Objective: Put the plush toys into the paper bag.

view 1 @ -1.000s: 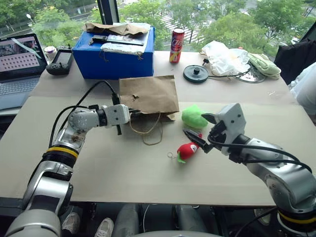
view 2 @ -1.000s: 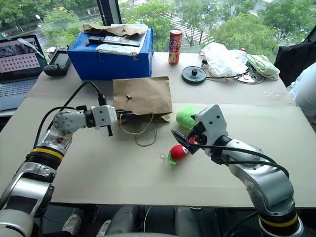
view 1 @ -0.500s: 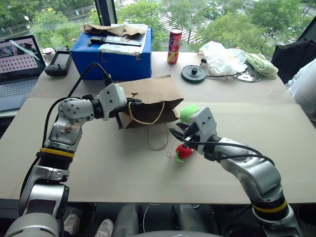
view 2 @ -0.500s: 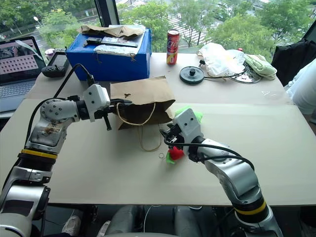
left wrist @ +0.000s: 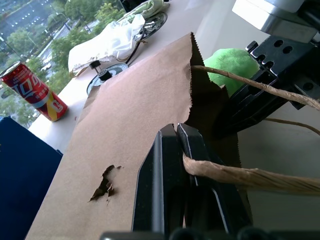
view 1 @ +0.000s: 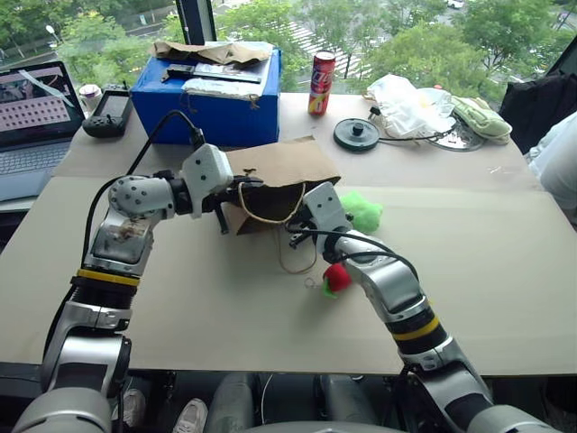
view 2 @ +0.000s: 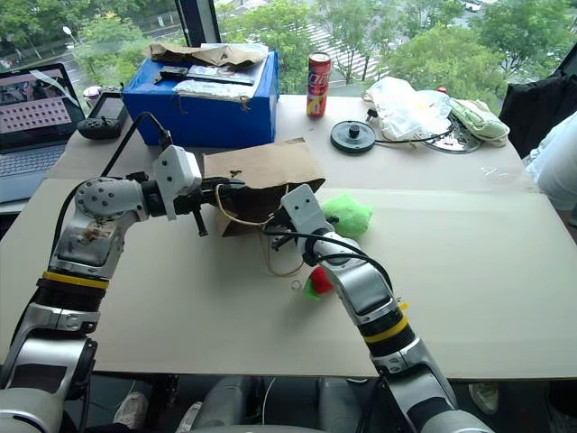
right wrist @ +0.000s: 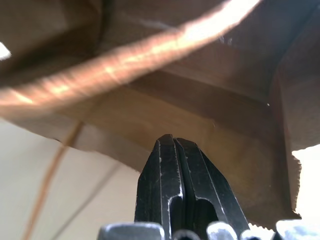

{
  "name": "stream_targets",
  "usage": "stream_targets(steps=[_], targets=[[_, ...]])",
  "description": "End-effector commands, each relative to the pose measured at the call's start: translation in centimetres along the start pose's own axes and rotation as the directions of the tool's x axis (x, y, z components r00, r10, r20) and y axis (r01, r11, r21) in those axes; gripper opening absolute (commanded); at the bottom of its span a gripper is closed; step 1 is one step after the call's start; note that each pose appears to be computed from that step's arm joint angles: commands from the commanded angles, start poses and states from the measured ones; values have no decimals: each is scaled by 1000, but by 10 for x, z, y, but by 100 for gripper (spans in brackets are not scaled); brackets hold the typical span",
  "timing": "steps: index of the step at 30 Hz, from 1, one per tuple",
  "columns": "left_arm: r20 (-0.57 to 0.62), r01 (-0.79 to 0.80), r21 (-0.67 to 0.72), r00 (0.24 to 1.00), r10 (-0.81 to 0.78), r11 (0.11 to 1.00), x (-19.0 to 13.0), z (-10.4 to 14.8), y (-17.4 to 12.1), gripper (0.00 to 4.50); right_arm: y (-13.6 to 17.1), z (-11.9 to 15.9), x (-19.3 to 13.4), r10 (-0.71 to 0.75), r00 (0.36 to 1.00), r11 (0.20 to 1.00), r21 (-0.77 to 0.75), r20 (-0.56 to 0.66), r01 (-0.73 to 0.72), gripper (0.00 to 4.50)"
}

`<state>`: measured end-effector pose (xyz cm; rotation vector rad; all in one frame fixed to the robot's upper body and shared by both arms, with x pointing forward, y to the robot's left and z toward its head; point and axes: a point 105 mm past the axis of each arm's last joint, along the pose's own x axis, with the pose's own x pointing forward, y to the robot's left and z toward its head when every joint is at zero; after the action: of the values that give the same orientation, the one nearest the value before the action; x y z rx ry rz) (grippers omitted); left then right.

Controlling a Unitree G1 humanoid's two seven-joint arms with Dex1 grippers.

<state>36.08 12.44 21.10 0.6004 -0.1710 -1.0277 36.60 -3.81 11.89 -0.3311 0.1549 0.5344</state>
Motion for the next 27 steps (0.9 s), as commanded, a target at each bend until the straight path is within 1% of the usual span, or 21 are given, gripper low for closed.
stream_targets(steps=[1, 4, 8, 11, 15, 19, 24, 27], targets=[[117, -74, -27, 990, 77, 997, -4, 38, 23, 0, 10, -18, 3, 14, 997, 998, -66, -72, -19, 5], [141, -87, -64, 985, 96, 994, -4, 46, 27, 0, 13, -24, 3, 27, 995, 996, -80, -96, -35, 5], [161, -104, -104, 980, 120, 989, -4, 53, 32, 0, 17, -24, 3, 37, 995, 997, -68, -98, -44, 5], [155, -108, -112, 980, 125, 988, -4, 53, 32, 0, 17, -23, 3, 38, 995, 997, -65, -95, -44, 5], [137, -113, -122, 982, 130, 986, -5, 47, 30, 0, 14, -20, 3, 31, 996, 997, -64, -85, -36, 5], [110, -123, -138, 984, 139, 983, -5, 37, 28, 0, 6, -5, -6, 37, 999, 998, -53, -38, -40, 5], [79, -137, -162, 985, 152, 977, -7, 22, 26, 0, -6, 16, -31, 79, 997, 996, -50, 18, -78, 5], [71, -133, -171, 987, 146, 976, -6, 17, 23, 0, -5, 30, -43, 124, 990, 992, -36, 61, -122, 5]])
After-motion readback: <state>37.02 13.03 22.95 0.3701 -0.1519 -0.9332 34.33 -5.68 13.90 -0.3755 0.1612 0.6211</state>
